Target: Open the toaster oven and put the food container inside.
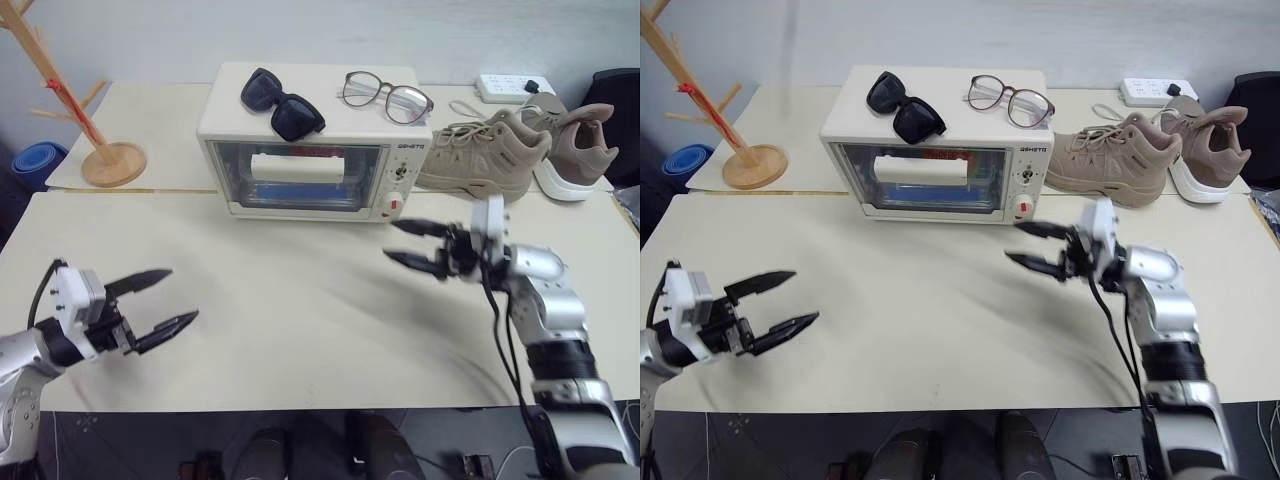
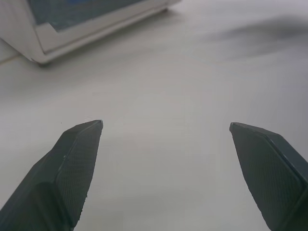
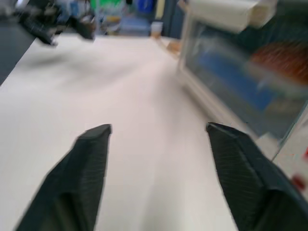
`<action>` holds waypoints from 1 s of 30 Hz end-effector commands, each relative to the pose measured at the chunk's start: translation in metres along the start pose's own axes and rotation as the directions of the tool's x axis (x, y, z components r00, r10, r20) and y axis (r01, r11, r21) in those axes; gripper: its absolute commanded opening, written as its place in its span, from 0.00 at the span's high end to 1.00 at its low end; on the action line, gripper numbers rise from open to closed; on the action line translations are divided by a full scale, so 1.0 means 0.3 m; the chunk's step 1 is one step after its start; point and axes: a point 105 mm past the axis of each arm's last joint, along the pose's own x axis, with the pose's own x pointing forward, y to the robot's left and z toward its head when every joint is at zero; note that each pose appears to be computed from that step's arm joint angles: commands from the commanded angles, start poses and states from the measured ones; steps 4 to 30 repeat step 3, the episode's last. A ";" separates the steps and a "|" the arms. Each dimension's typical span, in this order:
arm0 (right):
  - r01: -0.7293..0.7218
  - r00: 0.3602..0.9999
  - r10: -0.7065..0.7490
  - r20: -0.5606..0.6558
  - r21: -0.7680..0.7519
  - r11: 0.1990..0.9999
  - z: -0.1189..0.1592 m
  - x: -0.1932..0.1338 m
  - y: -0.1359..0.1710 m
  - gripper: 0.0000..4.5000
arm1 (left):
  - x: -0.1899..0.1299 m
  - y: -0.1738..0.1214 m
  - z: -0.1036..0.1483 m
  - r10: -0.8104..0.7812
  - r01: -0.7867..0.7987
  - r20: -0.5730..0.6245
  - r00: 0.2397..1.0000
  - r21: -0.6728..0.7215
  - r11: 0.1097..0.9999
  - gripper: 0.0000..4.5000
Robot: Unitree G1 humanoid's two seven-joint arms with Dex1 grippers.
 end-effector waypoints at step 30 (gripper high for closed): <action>0.055 0.998 -0.056 -0.019 -0.038 0.998 -0.030 -0.049 0.038 0.01 | -0.032 0.008 -0.046 0.098 -0.096 -0.032 0.995 0.050 0.994 0.00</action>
